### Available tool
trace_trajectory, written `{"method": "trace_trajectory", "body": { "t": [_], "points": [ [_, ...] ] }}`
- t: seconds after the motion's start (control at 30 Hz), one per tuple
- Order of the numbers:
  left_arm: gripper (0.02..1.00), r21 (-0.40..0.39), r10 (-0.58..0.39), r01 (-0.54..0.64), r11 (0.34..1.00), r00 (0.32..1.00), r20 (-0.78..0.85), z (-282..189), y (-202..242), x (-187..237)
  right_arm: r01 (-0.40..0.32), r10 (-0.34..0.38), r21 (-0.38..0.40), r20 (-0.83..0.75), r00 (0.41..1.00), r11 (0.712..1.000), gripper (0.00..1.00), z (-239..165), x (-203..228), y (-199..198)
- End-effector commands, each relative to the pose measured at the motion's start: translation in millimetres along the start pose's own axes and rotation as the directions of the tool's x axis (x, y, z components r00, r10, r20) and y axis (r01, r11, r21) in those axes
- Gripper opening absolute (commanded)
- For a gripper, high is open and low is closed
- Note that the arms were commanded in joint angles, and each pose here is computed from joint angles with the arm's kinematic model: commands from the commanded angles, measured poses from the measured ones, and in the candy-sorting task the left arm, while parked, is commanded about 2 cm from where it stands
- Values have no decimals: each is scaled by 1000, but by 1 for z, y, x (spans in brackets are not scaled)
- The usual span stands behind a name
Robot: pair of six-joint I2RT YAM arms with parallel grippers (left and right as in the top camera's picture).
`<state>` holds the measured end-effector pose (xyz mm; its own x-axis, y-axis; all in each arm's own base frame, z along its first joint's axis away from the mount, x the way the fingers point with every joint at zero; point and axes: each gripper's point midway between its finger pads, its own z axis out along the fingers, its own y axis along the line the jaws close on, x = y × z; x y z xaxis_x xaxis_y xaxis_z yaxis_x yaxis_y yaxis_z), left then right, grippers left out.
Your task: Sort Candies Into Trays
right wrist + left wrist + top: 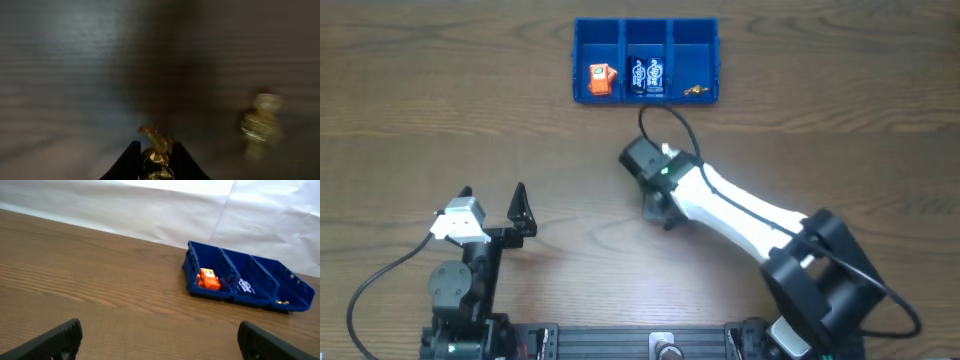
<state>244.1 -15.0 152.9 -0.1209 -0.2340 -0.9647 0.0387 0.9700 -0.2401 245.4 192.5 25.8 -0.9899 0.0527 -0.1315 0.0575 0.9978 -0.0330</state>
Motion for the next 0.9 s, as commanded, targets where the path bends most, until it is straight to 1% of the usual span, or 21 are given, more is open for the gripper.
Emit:
{"method": "trace_trajectory", "body": {
  "t": [0.03,0.1,0.17,0.27,0.3,0.37,0.43,0.57,0.67,0.7,0.8,0.83,0.9],
  "points": [
    [998,1,13,-13,1000,999,-49,1,2,16,-13,4,27,283,959,1000,196,-101,-105,-17],
    [998,1,13,-13,1000,999,-49,1,2,16,-28,20,17,352,936,999,196,-125,-150,-28],
    [998,1,13,-13,1000,999,-49,1,2,16,-43,35,11,406,913,999,198,-138,-195,-38],
    [998,1,13,-13,1000,999,-49,1,2,16,-47,30,27,449,893,999,198,-136,-251,-48],
    [998,1,13,-13,1000,999,-49,1,2,16,-47,27,30,462,886,998,198,-126,-282,-49],
    [998,1,13,-13,1000,999,-49,1,2,16,-26,14,19,461,887,999,200,-113,-301,-46],
    [996,1,13,-13,1000,999,-49,1,2,16,-31,23,10,460,888,999,205,-94,-315,-44],
    [998,1,13,-13,1000,999,-49,1,2,16,-28,25,0,451,892,1000,235,-68,-323,-38],
    [998,1,13,-13,1000,999,-49,1,2,16,-24,23,-2,442,897,1000,257,-61,-323,-36],
    [998,1,13,-13,1000,999,-49,1,2,16,-24,23,-2,442,897,1000,290,-61,-323,-36],
    [998,1,13,-13,1000,999,-49,1,2,16,-5,4,3,453,891,1000,608,-63,-326,-35],
    [998,1,13,-13,1000,999,-49,1,2,16,-7,3,6,456,890,1000,649,-63,-326,-36],
    [998,1,13,-13,1000,999,-49,1,2,16,6,-10,10,441,897,1000,660,-64,-321,-35]
  ]
}}
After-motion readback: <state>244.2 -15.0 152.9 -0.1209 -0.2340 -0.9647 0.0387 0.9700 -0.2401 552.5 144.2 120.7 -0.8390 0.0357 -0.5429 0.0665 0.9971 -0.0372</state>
